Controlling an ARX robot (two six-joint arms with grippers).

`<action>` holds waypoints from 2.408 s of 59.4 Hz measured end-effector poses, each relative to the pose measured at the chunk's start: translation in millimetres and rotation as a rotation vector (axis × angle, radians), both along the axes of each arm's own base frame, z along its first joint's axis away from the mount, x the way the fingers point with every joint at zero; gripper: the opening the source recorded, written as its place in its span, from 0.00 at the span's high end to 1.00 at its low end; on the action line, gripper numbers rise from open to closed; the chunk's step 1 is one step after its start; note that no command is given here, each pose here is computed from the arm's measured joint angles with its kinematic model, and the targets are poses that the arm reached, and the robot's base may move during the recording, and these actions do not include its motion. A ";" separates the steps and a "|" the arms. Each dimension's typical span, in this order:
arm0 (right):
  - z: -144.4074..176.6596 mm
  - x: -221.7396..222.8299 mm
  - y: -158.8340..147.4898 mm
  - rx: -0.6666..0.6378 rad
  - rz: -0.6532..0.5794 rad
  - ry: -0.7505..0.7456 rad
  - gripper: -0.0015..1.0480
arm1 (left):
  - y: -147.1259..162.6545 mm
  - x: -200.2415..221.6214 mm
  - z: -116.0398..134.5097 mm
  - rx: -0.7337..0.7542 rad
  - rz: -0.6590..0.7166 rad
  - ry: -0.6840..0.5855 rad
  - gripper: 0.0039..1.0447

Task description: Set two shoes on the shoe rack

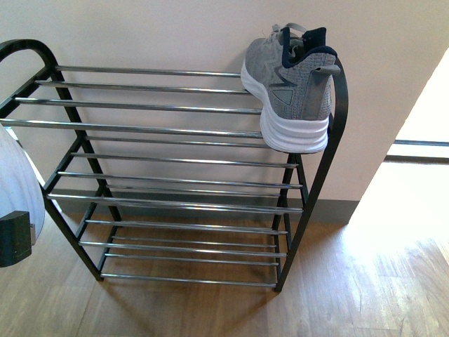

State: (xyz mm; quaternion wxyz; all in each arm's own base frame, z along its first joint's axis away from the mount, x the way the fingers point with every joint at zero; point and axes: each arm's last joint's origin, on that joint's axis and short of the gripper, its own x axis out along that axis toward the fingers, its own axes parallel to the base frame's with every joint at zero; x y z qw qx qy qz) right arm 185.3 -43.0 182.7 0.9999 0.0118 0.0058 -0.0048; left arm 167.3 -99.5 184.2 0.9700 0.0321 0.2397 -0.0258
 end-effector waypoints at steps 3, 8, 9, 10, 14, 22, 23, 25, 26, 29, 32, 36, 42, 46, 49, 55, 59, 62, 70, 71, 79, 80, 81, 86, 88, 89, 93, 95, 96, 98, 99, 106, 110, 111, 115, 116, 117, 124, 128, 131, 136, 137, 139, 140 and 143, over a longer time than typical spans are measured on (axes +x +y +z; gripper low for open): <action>-1.8 -4.2 3.9 -0.003 0.000 0.002 0.72 | 0.0 0.0 0.0 0.000 -0.001 0.000 0.98; -4.0 -11.0 9.7 -0.010 -0.002 0.002 0.83 | -0.1 0.0 -0.1 -0.001 -0.003 0.001 0.98; -4.5 -12.8 11.3 -0.011 -0.002 0.002 0.87 | -0.1 0.0 -0.1 -0.001 -0.003 0.001 0.98; -4.8 -13.7 12.0 -0.011 -0.002 0.002 0.88 | -0.1 0.0 -0.1 -0.001 -0.003 0.001 0.98; -6.3 -18.7 16.0 -0.012 0.000 0.001 0.99 | -0.1 0.0 -0.1 -0.001 -0.002 0.001 0.98; -8.9 -27.5 22.5 -0.016 0.002 0.002 0.99 | -0.1 0.0 -0.1 0.000 -0.002 0.001 0.98; -9.3 -28.9 23.5 -0.016 0.003 0.002 0.99 | -0.1 0.0 -0.1 0.000 -0.002 0.001 0.98; -12.2 -31.9 25.5 -0.017 0.002 -0.004 0.99 | -0.1 0.0 -0.1 0.000 -0.002 0.001 0.98; -13.4 -33.4 26.4 -0.019 0.003 -0.015 0.99 | -0.1 0.0 0.0 -0.001 -0.002 0.001 0.98; -19.3 -37.7 28.8 -0.017 0.004 -0.001 0.99 | -0.1 0.0 -0.1 -0.001 -0.002 0.001 0.98; -18.9 -40.1 30.6 -0.018 0.002 0.002 0.99 | -0.1 0.0 -0.1 -0.001 -0.002 0.001 0.98; -16.7 -43.1 35.1 -0.019 -0.020 -0.007 0.99 | -0.1 0.0 0.0 -0.001 -0.002 0.000 0.98; -14.1 -47.3 41.8 -0.020 0.010 -0.018 0.99 | -0.1 0.0 0.0 -0.001 -0.002 0.000 0.98; -13.4 -49.8 42.3 -0.020 0.008 -0.018 0.99 | -0.1 0.0 0.0 -0.001 -0.002 0.000 0.98; -12.8 -51.5 42.3 -0.020 0.007 -0.019 0.99 | -0.1 0.0 0.0 -0.001 -0.002 0.000 0.98; -11.2 -56.4 42.5 -0.020 0.008 -0.025 0.99 | -0.1 0.0 0.0 -0.001 -0.002 0.000 0.98; -10.4 -59.6 42.5 -0.020 0.008 -0.029 0.99 | -0.1 0.0 -0.1 -0.001 -0.002 0.001 0.98; -10.0 -62.0 42.5 -0.020 0.008 -0.029 0.99 | -0.1 0.0 0.0 -0.001 -0.002 0.000 0.98; -9.4 -67.1 42.6 -0.020 0.008 -0.033 0.99 | -0.1 0.0 0.0 -0.001 -0.002 0.000 0.98; -9.4 -67.6 42.6 -0.020 0.008 -0.033 0.99 | -0.1 0.0 0.0 -0.001 -0.002 0.000 0.98; -9.5 -71.8 42.6 -0.020 0.008 -0.032 0.99 | -0.1 0.0 0.0 -0.001 -0.002 0.001 0.98; -9.5 -72.2 42.6 -0.020 0.008 -0.032 0.99 | -0.1 0.0 0.0 -0.001 -0.002 0.001 0.98; -9.5 -72.4 42.6 -0.020 0.008 -0.032 0.99 | -0.1 0.0 0.0 -0.001 -0.002 0.001 0.98; -9.6 -74.0 42.6 -0.020 0.008 -0.033 0.99 | -0.1 0.0 0.0 -0.001 -0.002 0.001 0.98; -9.6 -74.5 42.6 -0.020 0.008 -0.033 0.99 | -0.1 0.0 0.0 -0.001 -0.002 0.001 0.98; -9.6 -74.7 42.6 -0.020 0.008 -0.033 0.99 | -0.1 0.0 0.0 -0.001 -0.002 0.000 0.98; -9.8 -75.7 42.6 -0.020 0.008 -0.032 0.99 | -0.1 0.0 0.0 -0.001 -0.002 0.000 0.98; -9.9 -76.1 42.6 -0.020 0.008 -0.032 0.99 | -0.1 0.0 -0.1 0.000 -0.002 0.001 0.98; -9.9 -76.5 42.6 -0.020 0.008 -0.032 0.99 | -0.1 0.0 0.0 -0.001 -0.002 0.001 0.98; -9.9 -76.8 42.6 -0.020 0.008 -0.032 0.99 | -0.1 0.0 -0.1 -0.001 -0.002 0.001 0.98; -10.0 -77.1 42.6 -0.020 0.008 -0.032 0.99 | -0.1 0.0 0.0 -0.001 -0.002 0.000 0.98; -14.7 -85.0 42.5 -0.019 0.004 0.002 0.99 | -0.1 0.0 0.0 -0.001 -0.002 0.000 0.98; -13.0 -87.8 42.6 -0.020 0.006 -0.024 0.99 | -0.1 0.1 0.1 -0.001 -0.001 0.000 0.98; -12.9 -88.0 42.6 -0.020 0.006 -0.026 0.99 | 0.0 0.0 0.0 0.000 0.000 0.000 0.98; -13.0 -88.2 42.7 -0.020 0.006 -0.025 0.99 | -0.1 0.0 0.0 -0.001 -0.002 0.000 0.98; -13.0 -88.2 42.7 -0.020 0.006 -0.025 0.99 | -0.1 0.0 0.0 -0.001 -0.005 0.001 0.98; -13.0 -88.2 42.7 -0.020 0.006 -0.025 0.99 | -0.2 0.0 0.0 -0.002 -0.006 0.002 0.98; -12.8 -88.4 42.7 -0.020 0.007 -0.028 0.99 | 0.0 0.0 0.0 0.000 -0.001 0.000 0.98; -12.8 -88.4 42.7 -0.020 0.007 -0.028 0.99 | -0.1 0.0 0.0 -0.001 -0.002 0.001 0.98; -12.8 -88.4 42.7 -0.020 0.007 -0.028 0.99 | -0.1 0.0 0.0 -0.002 -0.004 0.001 0.98; -12.8 -88.4 42.7 -0.021 0.007 -0.028 0.98 | -0.1 0.0 0.0 -0.001 -0.002 0.001 0.98; -12.8 -88.4 42.7 -0.021 0.007 -0.028 0.95 | -0.1 0.0 0.0 -0.001 -0.002 0.000 0.98; -12.8 -88.4 42.7 -0.021 0.007 -0.028 0.90 | -0.1 0.0 0.0 0.000 -0.002 0.001 0.98; -12.8 -88.4 42.7 -0.021 0.007 -0.028 0.87 | -0.1 0.0 0.0 -0.001 -0.002 0.000 0.98; -12.8 -88.4 42.7 -0.021 0.007 -0.028 0.75 | -0.1 0.0 0.0 -0.001 -0.003 0.000 0.98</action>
